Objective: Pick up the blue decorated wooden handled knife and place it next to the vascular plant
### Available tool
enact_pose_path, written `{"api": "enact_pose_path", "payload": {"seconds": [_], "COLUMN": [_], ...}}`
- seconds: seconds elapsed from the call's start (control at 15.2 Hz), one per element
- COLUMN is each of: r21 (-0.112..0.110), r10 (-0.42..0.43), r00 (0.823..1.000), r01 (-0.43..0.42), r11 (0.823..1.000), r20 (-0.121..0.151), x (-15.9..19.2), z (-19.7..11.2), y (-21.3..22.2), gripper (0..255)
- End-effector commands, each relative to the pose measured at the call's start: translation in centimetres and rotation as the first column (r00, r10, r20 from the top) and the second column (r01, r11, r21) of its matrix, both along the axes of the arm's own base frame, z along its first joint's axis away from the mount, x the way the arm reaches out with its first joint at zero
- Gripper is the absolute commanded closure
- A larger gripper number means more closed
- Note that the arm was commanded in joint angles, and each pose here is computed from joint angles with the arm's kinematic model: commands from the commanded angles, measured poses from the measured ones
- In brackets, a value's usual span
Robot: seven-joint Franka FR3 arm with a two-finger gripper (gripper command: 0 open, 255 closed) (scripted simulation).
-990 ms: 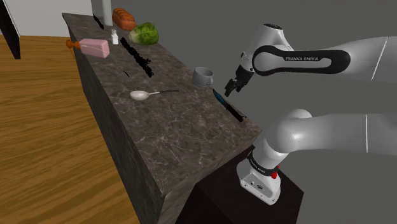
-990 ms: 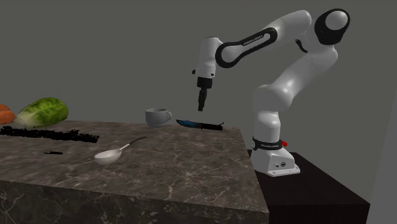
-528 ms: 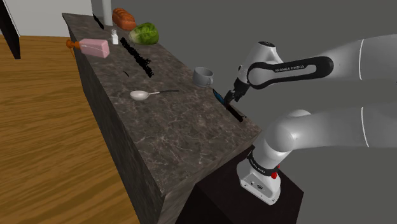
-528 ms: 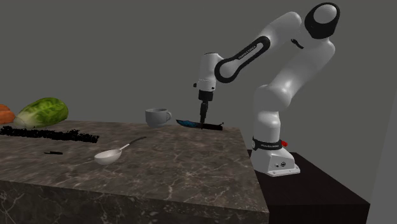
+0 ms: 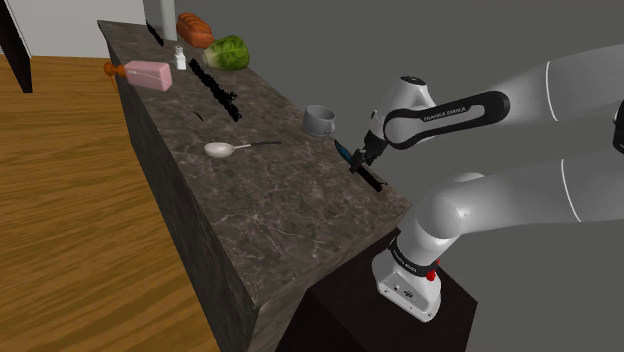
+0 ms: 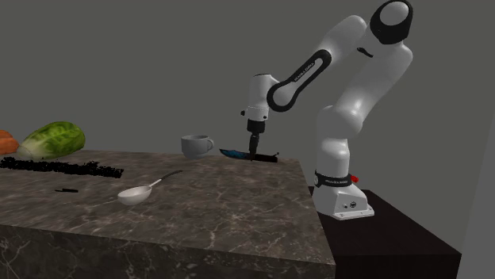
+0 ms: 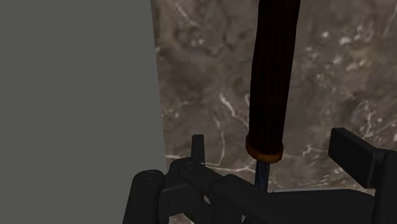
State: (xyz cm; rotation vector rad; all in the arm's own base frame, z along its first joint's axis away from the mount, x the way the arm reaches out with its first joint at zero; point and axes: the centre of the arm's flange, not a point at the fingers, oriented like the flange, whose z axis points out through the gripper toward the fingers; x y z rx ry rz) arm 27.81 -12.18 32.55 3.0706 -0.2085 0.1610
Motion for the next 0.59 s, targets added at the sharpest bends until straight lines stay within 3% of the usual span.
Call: {"api": "enact_pose_path", "payload": {"seconds": [0.0,0.2,0.26,0.53], "r21": [0.0,0.0,0.0,0.0], "r10": [0.0,0.0,0.0,0.0], "r00": [1.0,1.0,1.0,1.0], "r01": [0.0,0.0,0.0,0.0], "r11": [1.0,1.0,1.0,1.0], "r20": [0.0,0.0,0.0,0.0], "x": [0.02,0.02,0.02,0.02], "z": [-0.05,-0.04,-0.04,-0.04], "y": [0.0,0.0,0.0,0.0], "gripper": [0,0,255,255]}}
